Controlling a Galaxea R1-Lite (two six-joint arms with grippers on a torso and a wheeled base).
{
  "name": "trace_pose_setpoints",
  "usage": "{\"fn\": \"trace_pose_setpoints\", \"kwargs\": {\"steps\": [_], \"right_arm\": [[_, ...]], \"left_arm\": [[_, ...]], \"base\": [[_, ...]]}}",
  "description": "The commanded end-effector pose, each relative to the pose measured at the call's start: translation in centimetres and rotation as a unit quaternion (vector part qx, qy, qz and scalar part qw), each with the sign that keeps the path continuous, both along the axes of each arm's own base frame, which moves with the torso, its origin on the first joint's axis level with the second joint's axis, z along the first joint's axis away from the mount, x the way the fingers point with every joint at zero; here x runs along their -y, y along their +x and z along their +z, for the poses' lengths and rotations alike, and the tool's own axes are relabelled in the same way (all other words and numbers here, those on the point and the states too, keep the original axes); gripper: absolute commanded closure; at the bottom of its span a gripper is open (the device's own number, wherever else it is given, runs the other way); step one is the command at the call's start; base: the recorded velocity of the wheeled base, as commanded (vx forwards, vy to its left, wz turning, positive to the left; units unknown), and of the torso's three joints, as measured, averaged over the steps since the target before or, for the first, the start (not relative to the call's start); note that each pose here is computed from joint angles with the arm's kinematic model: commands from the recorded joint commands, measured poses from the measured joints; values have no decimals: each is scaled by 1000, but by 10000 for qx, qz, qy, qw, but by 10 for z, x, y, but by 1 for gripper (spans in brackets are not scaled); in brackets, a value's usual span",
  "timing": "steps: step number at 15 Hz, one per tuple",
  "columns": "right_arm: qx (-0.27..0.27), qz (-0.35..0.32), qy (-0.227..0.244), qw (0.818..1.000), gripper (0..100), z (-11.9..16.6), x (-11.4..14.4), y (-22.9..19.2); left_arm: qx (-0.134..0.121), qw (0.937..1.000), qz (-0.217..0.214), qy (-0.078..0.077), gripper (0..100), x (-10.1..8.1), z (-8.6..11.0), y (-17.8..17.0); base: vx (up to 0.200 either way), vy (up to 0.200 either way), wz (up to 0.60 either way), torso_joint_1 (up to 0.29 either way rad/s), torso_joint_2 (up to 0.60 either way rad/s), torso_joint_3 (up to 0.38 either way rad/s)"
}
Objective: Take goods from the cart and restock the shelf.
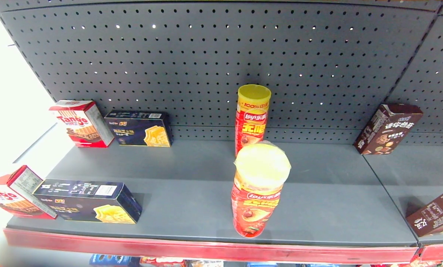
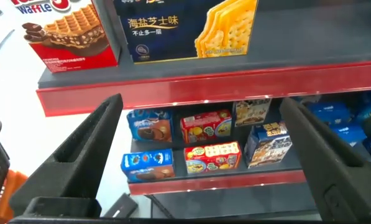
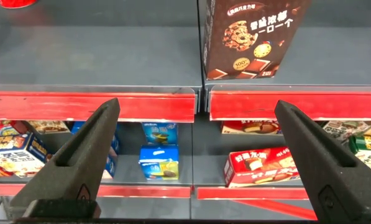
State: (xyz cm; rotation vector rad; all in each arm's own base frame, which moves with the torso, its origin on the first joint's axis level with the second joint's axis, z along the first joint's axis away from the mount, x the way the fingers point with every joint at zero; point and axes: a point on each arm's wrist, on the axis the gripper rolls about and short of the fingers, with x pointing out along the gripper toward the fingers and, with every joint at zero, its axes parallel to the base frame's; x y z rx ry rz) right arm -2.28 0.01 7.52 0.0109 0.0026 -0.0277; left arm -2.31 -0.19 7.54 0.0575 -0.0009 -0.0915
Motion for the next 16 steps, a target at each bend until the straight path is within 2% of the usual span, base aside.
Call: {"fn": "trace_pose_setpoints", "kwargs": {"steps": [1, 9, 10, 11, 14, 16], "right_arm": [[-2, 0, -1, 10000, 0, 0, 0, 0], [-2, 0, -1, 10000, 0, 0, 0, 0], [-2, 0, -1, 10000, 0, 0, 0, 0], [-2, 0, -8, 10000, 0, 0, 0, 0], [-2, 0, -16, 10000, 0, 0, 0, 0], [-2, 0, -24, 10000, 0, 0, 0, 0]], "left_arm": [[-7, 10000, -3, 3, 0, 0, 0, 0], [-7, 10000, 5, -4, 0, 0, 0, 0], [-8, 10000, 5, -12, 0, 0, 0, 0], [-14, 9999, 59, -88, 0, 0, 0, 0], [-14, 9999, 66, -88, 0, 0, 0, 0], [-14, 9999, 59, -81, 0, 0, 0, 0]], "base": [[0, 0, 0, 0, 0, 0], [0, 0, 0, 0, 0, 0], [0, 0, 0, 0, 0, 0], [0, 0, 0, 0, 0, 0], [0, 0, 0, 0, 0, 0], [-200, 0, 0, 0, 2, 0]]}}
